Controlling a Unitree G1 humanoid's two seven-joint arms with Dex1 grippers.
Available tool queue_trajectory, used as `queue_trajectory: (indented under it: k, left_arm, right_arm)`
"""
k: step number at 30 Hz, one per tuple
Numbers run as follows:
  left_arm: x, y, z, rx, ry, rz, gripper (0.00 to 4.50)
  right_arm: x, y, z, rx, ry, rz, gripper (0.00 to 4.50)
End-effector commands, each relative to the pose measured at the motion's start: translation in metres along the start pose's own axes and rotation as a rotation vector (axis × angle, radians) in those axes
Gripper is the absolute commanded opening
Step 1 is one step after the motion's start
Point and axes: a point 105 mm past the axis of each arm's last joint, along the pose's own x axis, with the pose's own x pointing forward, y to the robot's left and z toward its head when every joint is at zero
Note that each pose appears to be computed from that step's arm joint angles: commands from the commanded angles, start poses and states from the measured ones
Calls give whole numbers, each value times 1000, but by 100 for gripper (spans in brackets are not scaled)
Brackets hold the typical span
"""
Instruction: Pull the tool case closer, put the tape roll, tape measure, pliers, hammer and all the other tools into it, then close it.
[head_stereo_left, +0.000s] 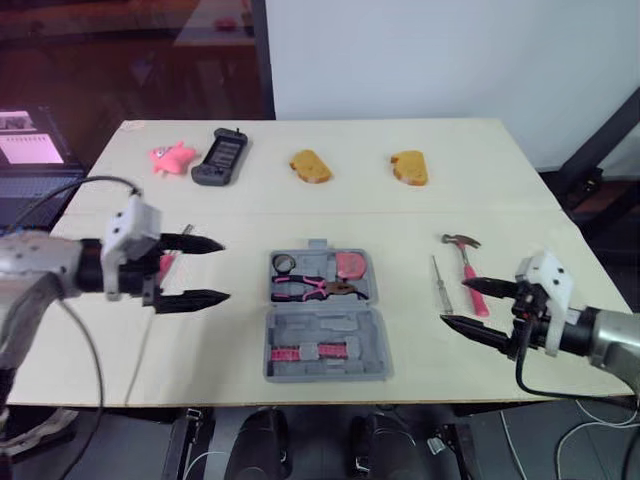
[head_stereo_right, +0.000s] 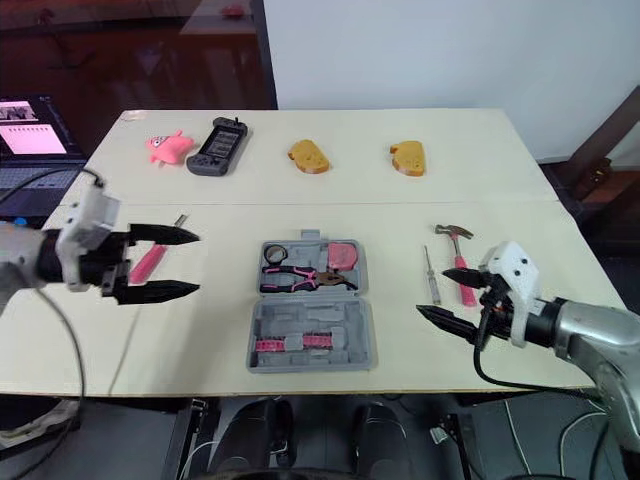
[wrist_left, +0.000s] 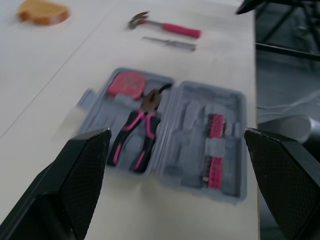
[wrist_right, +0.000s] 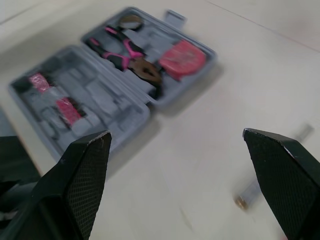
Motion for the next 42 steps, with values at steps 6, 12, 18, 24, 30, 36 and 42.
queue_trajectory:
  k: [6,12,18,24,30,36,42]
  left_arm:
    - [21,7,17,91,15,-129,445]
    - [20,7,12,102,21,-97,445]
    - [16,-5,2,61,18,-20,445]
    - [13,-27,-10,-1,11,77,450]
    - [10,-36,-12,-26,12,136,450]
    - [11,-41,-11,-33,9,163,450]
    - [10,-42,-12,-35,15,181,450]
  right_arm:
    - [-27,6,-9,84,47,-163,444]
    - [-5,-9,-2,-82,127,-265,444]
    - [21,-35,-1,26,219,-285,444]
    - [62,-60,6,211,256,-256,390]
    - [87,-80,6,248,279,-309,207]
    - [99,-86,-8,288,329,-328,207]
    - [104,-89,-20,314,361,-345,207]
